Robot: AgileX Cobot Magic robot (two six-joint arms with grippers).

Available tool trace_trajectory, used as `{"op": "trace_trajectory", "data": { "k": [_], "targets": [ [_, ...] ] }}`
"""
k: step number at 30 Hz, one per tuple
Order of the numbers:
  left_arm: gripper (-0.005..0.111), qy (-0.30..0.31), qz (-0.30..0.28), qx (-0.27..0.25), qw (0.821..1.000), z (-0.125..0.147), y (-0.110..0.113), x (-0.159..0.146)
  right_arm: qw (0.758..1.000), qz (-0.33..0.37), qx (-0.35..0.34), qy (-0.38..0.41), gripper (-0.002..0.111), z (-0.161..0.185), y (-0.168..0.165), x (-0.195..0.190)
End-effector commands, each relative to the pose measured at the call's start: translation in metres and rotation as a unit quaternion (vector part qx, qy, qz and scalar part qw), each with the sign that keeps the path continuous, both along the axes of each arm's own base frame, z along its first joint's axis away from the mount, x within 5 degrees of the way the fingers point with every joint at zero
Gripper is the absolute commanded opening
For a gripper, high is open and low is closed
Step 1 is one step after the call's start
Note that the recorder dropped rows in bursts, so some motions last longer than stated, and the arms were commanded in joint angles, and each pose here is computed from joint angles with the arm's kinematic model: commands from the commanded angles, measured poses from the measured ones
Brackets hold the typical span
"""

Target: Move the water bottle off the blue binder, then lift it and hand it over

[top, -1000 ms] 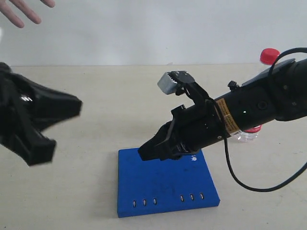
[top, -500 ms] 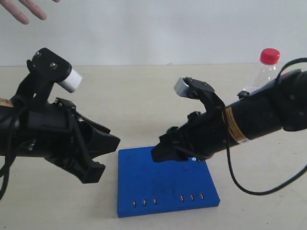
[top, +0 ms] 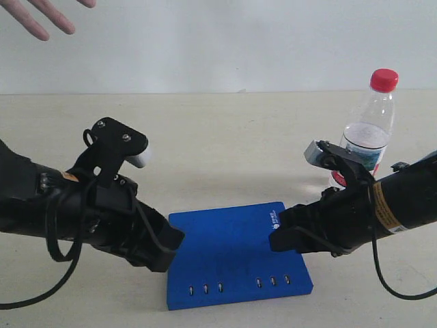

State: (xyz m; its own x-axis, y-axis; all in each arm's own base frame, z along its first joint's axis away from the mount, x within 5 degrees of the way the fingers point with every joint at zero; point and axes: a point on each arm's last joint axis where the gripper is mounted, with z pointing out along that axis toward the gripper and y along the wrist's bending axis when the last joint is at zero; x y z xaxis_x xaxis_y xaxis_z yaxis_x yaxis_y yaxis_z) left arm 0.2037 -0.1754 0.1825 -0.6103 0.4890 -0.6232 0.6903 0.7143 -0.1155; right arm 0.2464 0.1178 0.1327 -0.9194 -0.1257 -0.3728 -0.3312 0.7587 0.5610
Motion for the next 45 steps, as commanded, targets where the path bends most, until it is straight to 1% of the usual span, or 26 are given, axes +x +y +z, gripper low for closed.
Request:
{"op": "trace_trajectory", "data": {
  "k": [1,12,16,28,31,33,34,35,37,39,41,43,45],
  "targets": [
    [0.056,0.013,0.006,0.01,1.0,-0.011,-0.003,0.003,1.0,-0.012,-0.01,-0.008,0.046,0.0,-0.004,0.001],
    [0.056,-0.017,0.026,0.014,0.999,-0.012,-0.001,0.01,0.999,-0.032,-0.038,-0.02,0.046,-0.002,-0.009,0.004],
    [0.055,-0.018,0.027,0.014,0.999,-0.012,-0.001,0.01,0.996,-0.049,-0.061,-0.029,0.046,-0.005,-0.013,0.008],
    [0.055,-0.028,0.033,0.014,0.999,-0.011,-0.001,0.012,0.997,-0.057,-0.049,-0.013,0.046,-0.006,-0.012,0.006],
    [0.055,-0.028,0.033,0.014,0.999,-0.011,-0.001,0.012,0.997,-0.056,-0.056,0.016,0.046,-0.021,-0.012,0.006],
    [0.055,-0.027,0.032,0.014,0.999,-0.011,-0.001,0.012,0.997,-0.041,-0.043,0.057,0.046,-0.036,-0.008,0.002],
    [0.055,-0.027,0.032,0.014,0.999,-0.011,-0.001,0.012,0.996,-0.023,-0.035,0.074,0.046,-0.043,-0.006,0.0],
    [0.055,-0.027,0.032,0.014,0.999,-0.011,-0.001,0.012,0.997,-0.012,-0.026,0.077,0.046,-0.045,-0.004,-0.001],
    [0.055,-0.025,0.031,0.014,0.999,-0.011,-0.001,0.012,0.997,0.035,0.028,0.064,0.046,-0.041,0.005,-0.004],
    [0.055,-0.025,0.031,0.014,0.999,-0.011,-0.001,0.012,0.991,0.074,0.098,0.048,0.046,-0.031,0.014,-0.007],
    [0.055,-0.024,0.03,0.014,0.999,-0.012,-0.001,0.011,0.979,0.11,0.168,0.032,0.046,-0.019,0.021,-0.011],
    [0.055,-0.019,0.027,0.014,0.999,-0.012,-0.001,0.01,0.965,0.131,0.226,0.014,0.046,-0.009,0.026,-0.013],
    [0.055,-0.013,0.024,0.014,1.0,-0.012,-0.002,0.009,0.963,0.129,0.238,0.007,0.046,-0.007,0.027,-0.012]
  ]
}}
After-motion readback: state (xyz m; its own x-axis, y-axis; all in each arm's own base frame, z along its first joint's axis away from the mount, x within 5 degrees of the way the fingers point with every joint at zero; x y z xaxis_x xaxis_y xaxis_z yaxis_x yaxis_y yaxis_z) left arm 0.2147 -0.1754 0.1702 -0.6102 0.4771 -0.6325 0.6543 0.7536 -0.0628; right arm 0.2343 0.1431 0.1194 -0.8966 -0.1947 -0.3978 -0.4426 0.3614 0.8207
